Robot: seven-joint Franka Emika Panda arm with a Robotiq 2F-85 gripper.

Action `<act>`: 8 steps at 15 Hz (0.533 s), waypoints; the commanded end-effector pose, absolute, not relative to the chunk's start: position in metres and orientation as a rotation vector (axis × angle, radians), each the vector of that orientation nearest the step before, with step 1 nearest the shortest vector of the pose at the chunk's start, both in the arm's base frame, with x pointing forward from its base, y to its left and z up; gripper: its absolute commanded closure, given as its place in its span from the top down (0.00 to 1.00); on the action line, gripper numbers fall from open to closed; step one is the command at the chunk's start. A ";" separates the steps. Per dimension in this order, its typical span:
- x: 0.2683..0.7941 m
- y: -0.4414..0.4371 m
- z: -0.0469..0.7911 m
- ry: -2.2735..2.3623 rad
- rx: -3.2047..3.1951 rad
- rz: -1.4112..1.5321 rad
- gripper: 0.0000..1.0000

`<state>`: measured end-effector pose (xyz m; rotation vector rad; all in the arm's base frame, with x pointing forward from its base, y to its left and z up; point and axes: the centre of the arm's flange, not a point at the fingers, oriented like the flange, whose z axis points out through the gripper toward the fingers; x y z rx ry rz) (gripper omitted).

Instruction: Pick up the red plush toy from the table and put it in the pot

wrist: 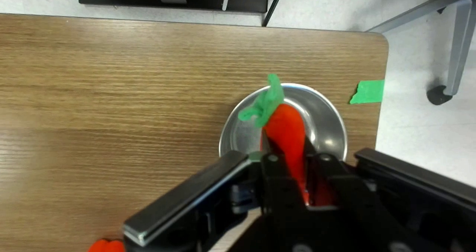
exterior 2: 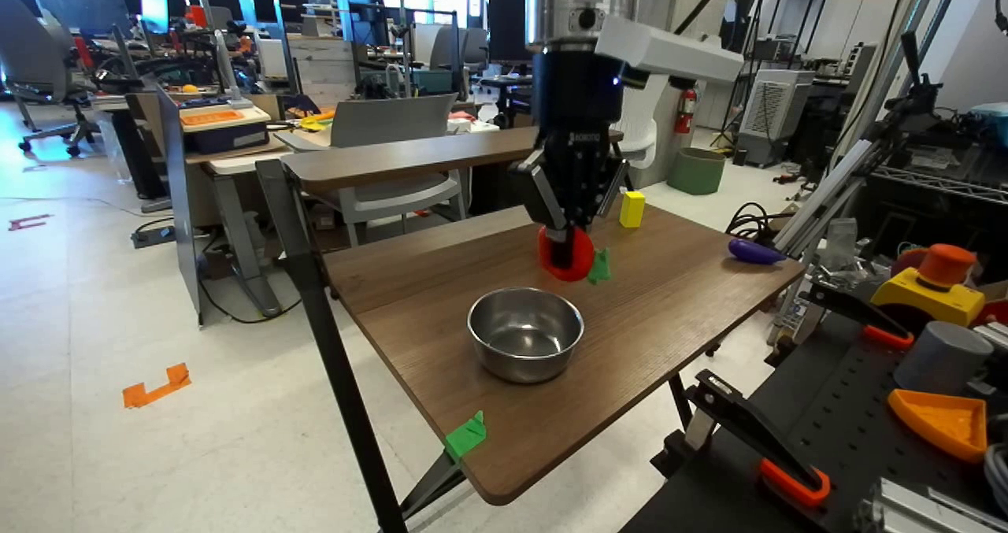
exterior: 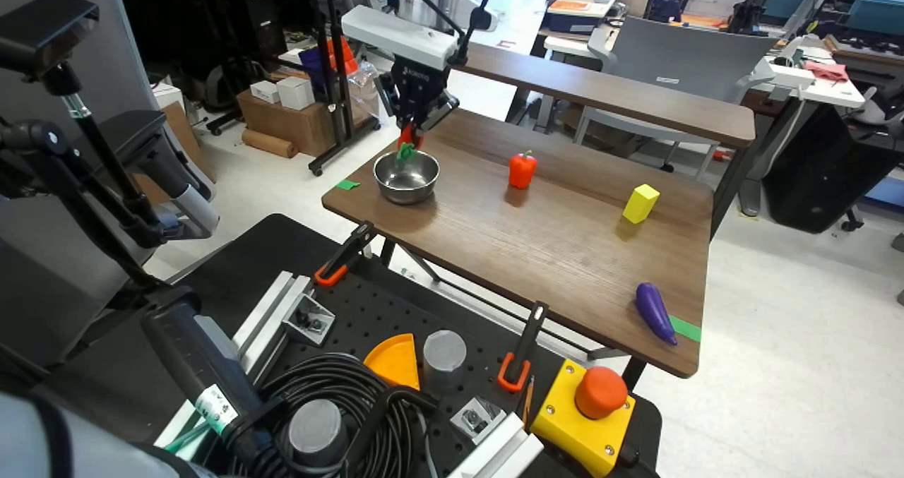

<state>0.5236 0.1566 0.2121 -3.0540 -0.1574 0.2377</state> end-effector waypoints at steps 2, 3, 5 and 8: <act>0.530 0.163 0.179 -0.217 -3.082 0.329 0.03; 0.530 0.163 0.172 -0.219 -3.091 0.346 0.03; 0.531 0.161 0.162 -0.233 -3.110 0.364 0.03; 0.531 0.163 0.149 -0.250 -3.127 0.390 0.03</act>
